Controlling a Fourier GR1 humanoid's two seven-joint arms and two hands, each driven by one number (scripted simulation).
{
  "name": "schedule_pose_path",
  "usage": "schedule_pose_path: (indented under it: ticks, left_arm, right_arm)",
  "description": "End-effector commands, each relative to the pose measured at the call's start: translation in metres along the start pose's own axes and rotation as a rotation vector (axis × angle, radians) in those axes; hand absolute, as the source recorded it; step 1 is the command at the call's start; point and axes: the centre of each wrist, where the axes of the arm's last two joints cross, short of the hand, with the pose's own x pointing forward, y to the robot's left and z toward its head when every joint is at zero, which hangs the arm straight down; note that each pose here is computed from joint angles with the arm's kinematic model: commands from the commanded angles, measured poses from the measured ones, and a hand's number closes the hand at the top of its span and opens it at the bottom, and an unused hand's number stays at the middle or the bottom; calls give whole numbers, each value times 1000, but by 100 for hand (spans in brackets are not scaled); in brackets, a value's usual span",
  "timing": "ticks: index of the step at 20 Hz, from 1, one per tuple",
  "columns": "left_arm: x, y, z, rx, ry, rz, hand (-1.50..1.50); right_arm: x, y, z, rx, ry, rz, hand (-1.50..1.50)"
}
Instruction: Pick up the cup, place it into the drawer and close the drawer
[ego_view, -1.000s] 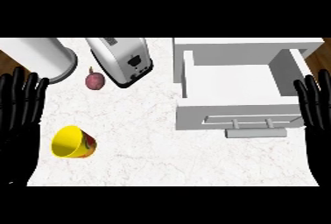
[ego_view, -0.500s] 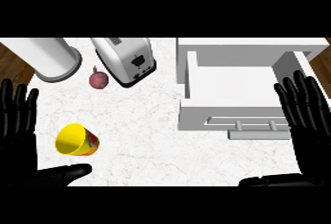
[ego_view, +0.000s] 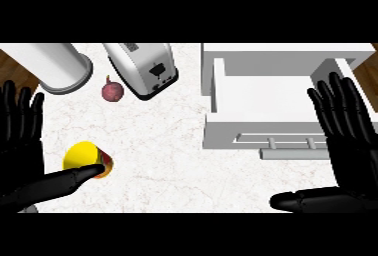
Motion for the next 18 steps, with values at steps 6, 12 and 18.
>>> schedule_pose_path:
  ticks: [6,12,18]
  left_arm:
    - [-8,-7,-7,20,37,-19,-150]
    - [1,-11,20,61,82,-9,-150]
    - [-11,11,28,89,129,-46,-150]
  right_arm:
    - [-4,1,6,14,9,-4,-150]
    - [2,-6,10,-26,-11,0,-150]
    - [16,-23,-12,-10,-13,20,-150]
